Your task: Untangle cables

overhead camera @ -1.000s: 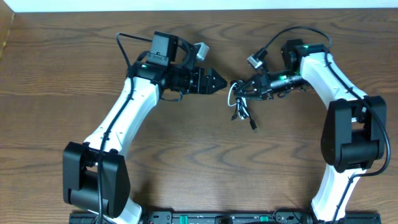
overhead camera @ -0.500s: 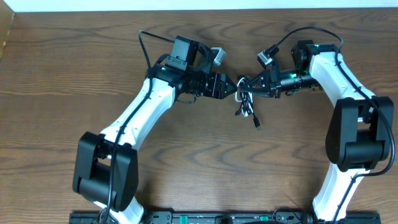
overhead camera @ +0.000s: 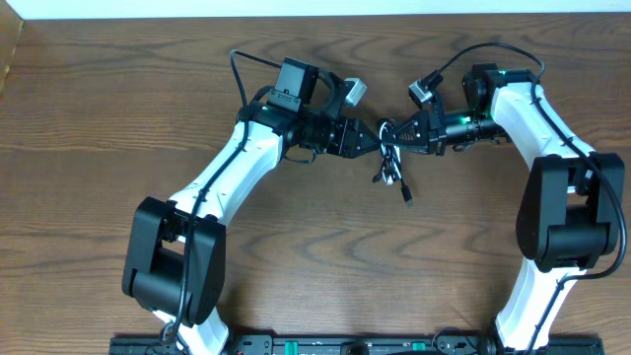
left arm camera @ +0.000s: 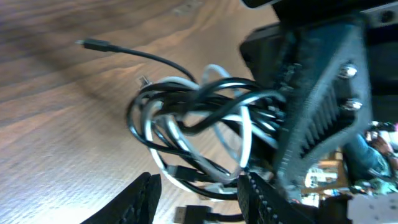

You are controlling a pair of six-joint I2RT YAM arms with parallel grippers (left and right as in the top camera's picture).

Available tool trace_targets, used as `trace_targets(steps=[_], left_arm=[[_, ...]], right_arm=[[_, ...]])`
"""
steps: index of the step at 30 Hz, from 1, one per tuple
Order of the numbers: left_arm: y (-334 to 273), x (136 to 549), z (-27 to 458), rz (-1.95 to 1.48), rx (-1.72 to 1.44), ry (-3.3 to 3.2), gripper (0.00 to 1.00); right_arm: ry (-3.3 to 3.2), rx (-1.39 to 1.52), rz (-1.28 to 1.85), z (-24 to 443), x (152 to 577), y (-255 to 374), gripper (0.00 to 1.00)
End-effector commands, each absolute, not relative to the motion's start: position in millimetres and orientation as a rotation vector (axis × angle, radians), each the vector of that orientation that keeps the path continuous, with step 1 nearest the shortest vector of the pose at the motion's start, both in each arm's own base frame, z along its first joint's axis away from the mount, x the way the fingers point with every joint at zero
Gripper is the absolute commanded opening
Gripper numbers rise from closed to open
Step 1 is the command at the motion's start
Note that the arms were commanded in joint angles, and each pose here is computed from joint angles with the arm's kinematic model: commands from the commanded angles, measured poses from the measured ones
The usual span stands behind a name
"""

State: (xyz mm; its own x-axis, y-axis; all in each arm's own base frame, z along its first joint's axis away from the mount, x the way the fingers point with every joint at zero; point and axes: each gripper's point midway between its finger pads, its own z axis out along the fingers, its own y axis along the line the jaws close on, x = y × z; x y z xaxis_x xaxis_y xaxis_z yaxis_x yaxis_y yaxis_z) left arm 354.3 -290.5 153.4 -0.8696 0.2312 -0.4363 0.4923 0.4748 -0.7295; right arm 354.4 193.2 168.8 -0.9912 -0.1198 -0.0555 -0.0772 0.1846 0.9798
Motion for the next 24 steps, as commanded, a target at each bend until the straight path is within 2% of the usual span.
trace_targets(steps=[1, 5, 13, 14, 15, 17, 24], left_arm=[[-298, 344, 157, -1.447, 0.664, 2.42, 0.48], [-298, 345, 157, -1.443, 0.665, 2.415, 0.53], [-307, 354, 127, -1.269, 0.611, 2.508, 0.52], [-307, 355, 128, -1.268, 0.613, 2.502, 0.47], [-306, 357, 127, -1.253, 0.609, 2.498, 0.34], [-303, 363, 125, -1.215, 0.574, 2.512, 0.22], [-301, 372, 122, -1.159, 0.491, 2.53, 0.14]], right_arm=[[-2.363, 0.207, -2.039, 177, 355, 194, 0.01], [-2.362, 0.206, -2.039, 177, 355, 194, 0.01], [-2.337, 0.232, -2.019, 178, 344, 202, 0.01], [-2.335, 0.242, -2.012, 178, 342, 204, 0.01], [-2.335, 0.245, -2.008, 177, 341, 205, 0.01], [-2.335, 0.241, -2.009, 177, 341, 204, 0.01], [-2.316, 0.215, -2.026, 181, 342, 203, 0.01]])
